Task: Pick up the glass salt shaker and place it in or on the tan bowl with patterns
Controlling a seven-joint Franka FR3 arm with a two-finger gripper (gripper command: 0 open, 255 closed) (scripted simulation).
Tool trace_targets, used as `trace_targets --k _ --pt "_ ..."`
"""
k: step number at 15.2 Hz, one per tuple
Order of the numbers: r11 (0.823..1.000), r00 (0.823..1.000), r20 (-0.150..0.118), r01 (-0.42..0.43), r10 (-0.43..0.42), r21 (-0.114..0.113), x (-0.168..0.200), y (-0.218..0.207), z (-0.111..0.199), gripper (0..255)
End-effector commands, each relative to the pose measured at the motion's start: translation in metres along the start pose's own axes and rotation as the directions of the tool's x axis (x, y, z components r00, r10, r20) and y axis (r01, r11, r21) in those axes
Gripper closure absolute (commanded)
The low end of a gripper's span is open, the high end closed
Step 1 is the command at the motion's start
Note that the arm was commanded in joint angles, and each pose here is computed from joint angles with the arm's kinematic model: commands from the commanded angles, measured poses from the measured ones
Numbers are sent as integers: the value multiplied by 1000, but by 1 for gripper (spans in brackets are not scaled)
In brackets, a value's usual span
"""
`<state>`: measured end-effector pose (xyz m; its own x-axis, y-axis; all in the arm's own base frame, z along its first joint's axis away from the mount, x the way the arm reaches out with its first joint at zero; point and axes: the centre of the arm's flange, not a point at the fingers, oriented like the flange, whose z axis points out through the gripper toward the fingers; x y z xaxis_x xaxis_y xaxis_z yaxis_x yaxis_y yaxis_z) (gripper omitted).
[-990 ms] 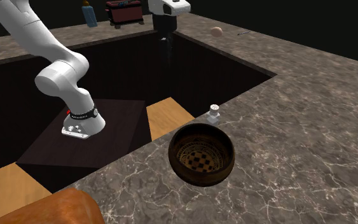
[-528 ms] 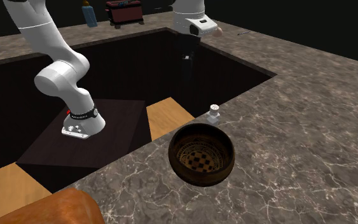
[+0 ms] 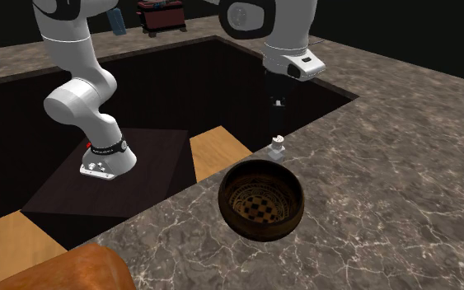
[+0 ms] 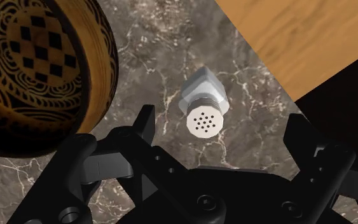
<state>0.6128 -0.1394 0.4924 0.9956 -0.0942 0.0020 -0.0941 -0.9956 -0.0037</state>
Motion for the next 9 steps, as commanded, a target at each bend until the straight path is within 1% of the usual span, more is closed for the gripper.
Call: trace_targets --k 1,7,9 --pt "1000 1000 2 -6 6 -1 10 7 9 0" --pt "1000 1000 2 -6 6 -1 10 7 40 0" --pt "1000 1000 2 -6 6 -1 10 7 43 0"
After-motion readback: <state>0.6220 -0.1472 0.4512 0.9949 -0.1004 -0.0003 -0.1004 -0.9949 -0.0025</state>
